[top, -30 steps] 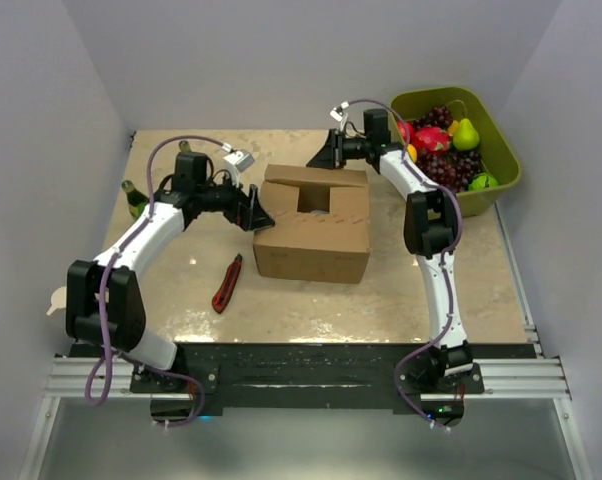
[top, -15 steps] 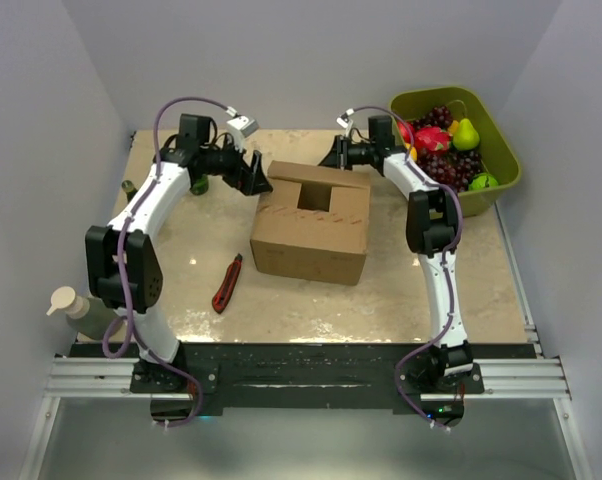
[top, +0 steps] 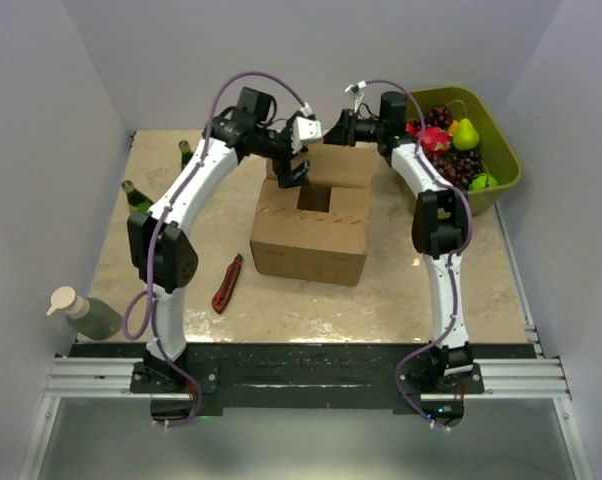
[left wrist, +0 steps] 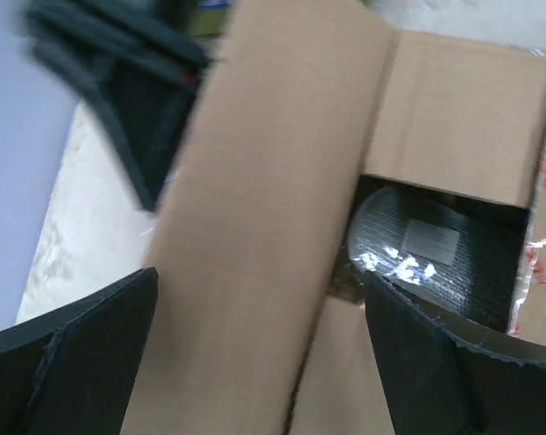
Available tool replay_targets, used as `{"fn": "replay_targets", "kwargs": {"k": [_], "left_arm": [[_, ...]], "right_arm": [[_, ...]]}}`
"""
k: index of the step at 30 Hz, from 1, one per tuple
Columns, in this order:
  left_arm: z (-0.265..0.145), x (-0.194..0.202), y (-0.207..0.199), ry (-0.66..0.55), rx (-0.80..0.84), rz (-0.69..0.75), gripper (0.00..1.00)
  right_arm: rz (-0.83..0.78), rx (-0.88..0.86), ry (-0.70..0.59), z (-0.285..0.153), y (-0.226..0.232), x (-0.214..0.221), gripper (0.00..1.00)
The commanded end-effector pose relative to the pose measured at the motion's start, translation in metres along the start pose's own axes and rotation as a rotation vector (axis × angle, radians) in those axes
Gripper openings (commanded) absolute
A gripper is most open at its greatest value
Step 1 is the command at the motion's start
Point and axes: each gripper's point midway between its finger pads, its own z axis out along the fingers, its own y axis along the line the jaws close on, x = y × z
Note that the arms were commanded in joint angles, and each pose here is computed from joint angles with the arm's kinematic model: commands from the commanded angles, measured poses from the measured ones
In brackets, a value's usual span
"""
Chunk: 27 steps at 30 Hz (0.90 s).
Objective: Unpack the express box
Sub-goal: Open the express box at the center of the board.
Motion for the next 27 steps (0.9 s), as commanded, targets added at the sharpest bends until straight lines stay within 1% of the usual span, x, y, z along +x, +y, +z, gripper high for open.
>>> {"fn": "replay_targets", "kwargs": {"k": [1, 2, 3, 4, 5, 6, 8, 9, 11, 12, 13, 14, 15, 16, 17, 18, 19, 20, 21, 22, 23, 25, 26, 27], "left_arm": [[0.006, 0.004, -0.030, 0.078, 0.091, 0.198, 0.98], [0.008, 0.010, -0.034, 0.092, 0.102, 0.225, 0.97], [0.010, 0.014, -0.035, 0.120, 0.086, 0.239, 0.96], [0.010, 0.007, -0.030, 0.112, 0.051, 0.276, 0.96], [0.014, 0.018, -0.032, 0.137, 0.050, 0.284, 0.96], [0.017, 0.021, -0.027, 0.162, 0.022, 0.316, 0.96], [0.025, 0.033, -0.023, 0.204, 0.012, 0.343, 0.96], [0.027, 0.034, -0.011, 0.222, -0.039, 0.350, 0.96], [0.032, 0.040, -0.001, 0.244, -0.074, 0.323, 0.96], [0.033, 0.044, 0.001, 0.259, -0.077, 0.317, 0.96], [0.038, 0.051, 0.002, 0.272, -0.081, 0.287, 0.96], [0.039, 0.050, 0.006, 0.273, -0.097, 0.274, 0.96], [0.040, 0.055, 0.003, 0.286, -0.082, 0.247, 0.94], [0.044, 0.061, 0.000, 0.295, -0.063, 0.227, 0.91], [0.044, 0.061, -0.003, 0.296, -0.054, 0.200, 0.84], [0.045, 0.066, -0.012, 0.306, -0.021, 0.163, 0.80], [0.047, 0.070, -0.018, 0.313, 0.004, 0.134, 0.75], [0.047, 0.074, -0.024, 0.319, 0.021, 0.101, 0.68], [0.046, 0.080, -0.035, 0.329, 0.060, 0.068, 0.65], [0.048, 0.086, -0.042, 0.339, 0.085, 0.030, 0.63], [0.047, 0.092, -0.048, 0.345, 0.107, -0.010, 0.56], [0.050, 0.098, -0.069, 0.321, 0.188, -0.134, 0.49], [0.048, 0.103, -0.074, 0.313, 0.209, -0.188, 0.48], [0.050, 0.101, -0.081, 0.282, 0.239, -0.230, 0.47]], "right_arm": [[-0.278, 0.051, -0.142, -0.040, 0.052, -0.090, 0.48], [-0.290, 0.088, -0.162, -0.051, 0.051, -0.099, 0.49], [-0.358, 0.109, -0.182, -0.059, 0.059, -0.112, 0.49], [-0.383, 0.155, -0.207, -0.067, 0.061, -0.123, 0.49], [-0.391, 0.191, -0.218, -0.078, 0.060, -0.130, 0.50], [-0.472, 0.216, -0.234, -0.088, 0.074, -0.144, 0.50], [-0.510, 0.285, -0.224, -0.102, 0.081, -0.150, 0.50], [-0.618, 0.316, -0.202, -0.108, 0.086, -0.152, 0.50], [-0.764, 0.346, -0.229, -0.124, 0.129, -0.165, 0.51], [-0.748, 0.366, -0.193, -0.123, 0.110, -0.140, 0.51], [-0.840, 0.370, -0.234, -0.137, 0.155, -0.148, 0.51], [-0.891, 0.362, -0.244, -0.138, 0.166, -0.144, 0.51], [-0.870, 0.353, -0.198, -0.135, 0.154, -0.115, 0.50], [-0.893, 0.327, -0.180, -0.134, 0.167, -0.103, 0.50], [-0.885, 0.283, -0.131, -0.127, 0.188, -0.081, 0.50], [-0.932, 0.236, -0.065, -0.121, 0.190, -0.059, 0.50], [-0.930, 0.199, -0.012, -0.115, 0.195, -0.041, 0.52], [-0.832, 0.141, 0.089, -0.106, 0.198, -0.003, 0.55], [-0.884, 0.084, 0.132, -0.102, 0.205, 0.009, 0.57], [-0.853, 0.055, 0.165, -0.100, 0.206, 0.023, 0.59], [-0.774, 0.017, 0.213, -0.097, 0.206, 0.044, 0.61], [-0.759, -0.029, 0.248, -0.096, 0.206, 0.056, 0.63], [-0.687, -0.039, 0.296, -0.100, 0.205, 0.073, 0.64], [-0.695, -0.054, 0.325, -0.099, 0.197, 0.078, 0.66]]}}
